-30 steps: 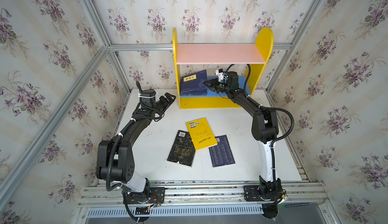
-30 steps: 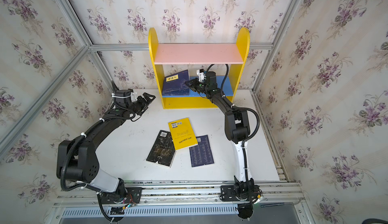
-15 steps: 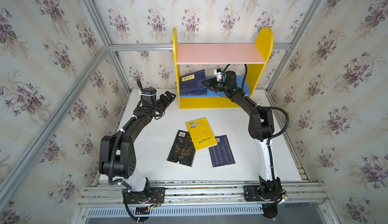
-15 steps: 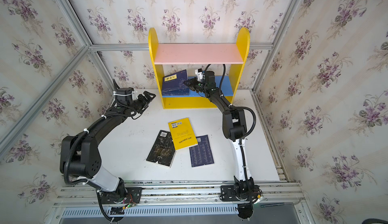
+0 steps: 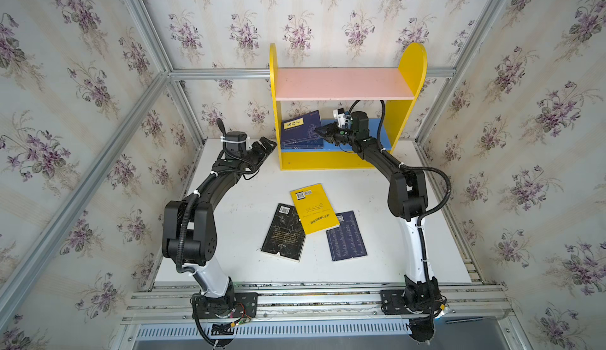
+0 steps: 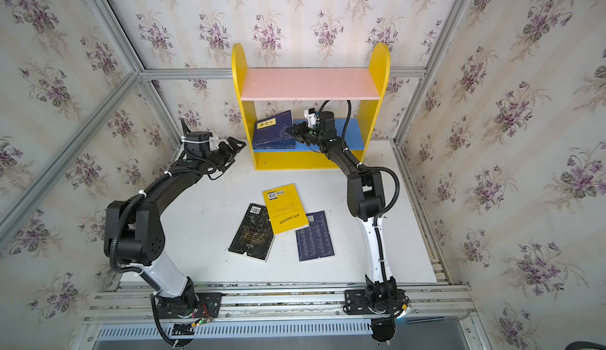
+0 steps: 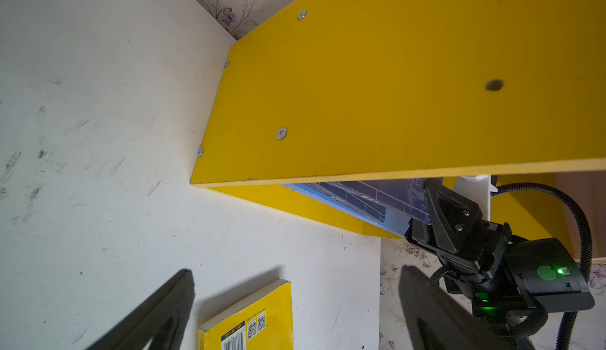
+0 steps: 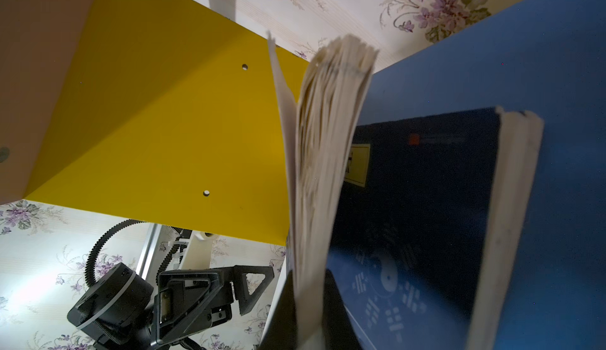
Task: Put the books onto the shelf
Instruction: 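Push the book against the standing books on the shelf with the right gripper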
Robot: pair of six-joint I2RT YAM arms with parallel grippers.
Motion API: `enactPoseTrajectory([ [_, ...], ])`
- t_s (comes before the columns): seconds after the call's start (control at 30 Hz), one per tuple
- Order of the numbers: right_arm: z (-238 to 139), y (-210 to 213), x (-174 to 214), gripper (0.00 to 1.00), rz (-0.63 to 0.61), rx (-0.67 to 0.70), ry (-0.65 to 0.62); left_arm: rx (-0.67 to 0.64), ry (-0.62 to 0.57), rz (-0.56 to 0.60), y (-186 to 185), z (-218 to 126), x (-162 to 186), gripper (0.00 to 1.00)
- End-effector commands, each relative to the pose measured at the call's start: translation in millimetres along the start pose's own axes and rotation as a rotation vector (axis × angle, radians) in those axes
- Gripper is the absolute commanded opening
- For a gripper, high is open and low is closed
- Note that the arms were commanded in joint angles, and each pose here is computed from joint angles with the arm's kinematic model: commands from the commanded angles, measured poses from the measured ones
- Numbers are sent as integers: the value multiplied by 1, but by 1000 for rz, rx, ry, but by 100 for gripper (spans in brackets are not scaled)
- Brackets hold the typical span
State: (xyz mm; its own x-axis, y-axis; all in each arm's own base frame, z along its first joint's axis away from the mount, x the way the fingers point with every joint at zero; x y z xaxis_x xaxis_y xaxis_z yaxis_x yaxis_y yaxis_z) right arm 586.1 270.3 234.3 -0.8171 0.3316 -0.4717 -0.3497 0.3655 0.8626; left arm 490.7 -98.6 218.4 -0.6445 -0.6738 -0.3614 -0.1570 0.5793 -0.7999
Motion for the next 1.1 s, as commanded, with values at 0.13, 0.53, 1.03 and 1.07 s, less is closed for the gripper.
enactPoseTrajectory([
  [0.13, 4, 5, -1, 5, -37, -15, -21, 45, 17, -6, -12, 11, -8, 99],
  [0.53, 6, -12, 6, 6, -30, 26, -15, 106, 16, -33, -39, 36, -15, 99],
  [1.03, 6, -4, 2, 5, -21, -17, -18, 48, -11, -72, -32, 65, -8, 99],
  [1.07, 5, -1, 0, 5, -20, -28, -24, 50, -12, -69, -32, 64, -9, 99],
])
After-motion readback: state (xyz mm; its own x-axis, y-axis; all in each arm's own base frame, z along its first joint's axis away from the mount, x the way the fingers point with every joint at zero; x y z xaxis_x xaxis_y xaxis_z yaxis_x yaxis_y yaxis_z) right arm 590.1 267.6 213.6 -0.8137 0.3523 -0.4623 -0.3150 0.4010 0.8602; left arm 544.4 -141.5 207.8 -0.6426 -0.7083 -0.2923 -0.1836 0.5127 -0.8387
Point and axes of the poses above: each gripper's point midway between its finger pads, its own z axis out along the fingers, its own y axis along the line the jaws close on, x = y × z, the point moved 2 cm from there along -z, back along the fingers, and after that the axes turned 2 degrees about -z, right-handed, at the moved point
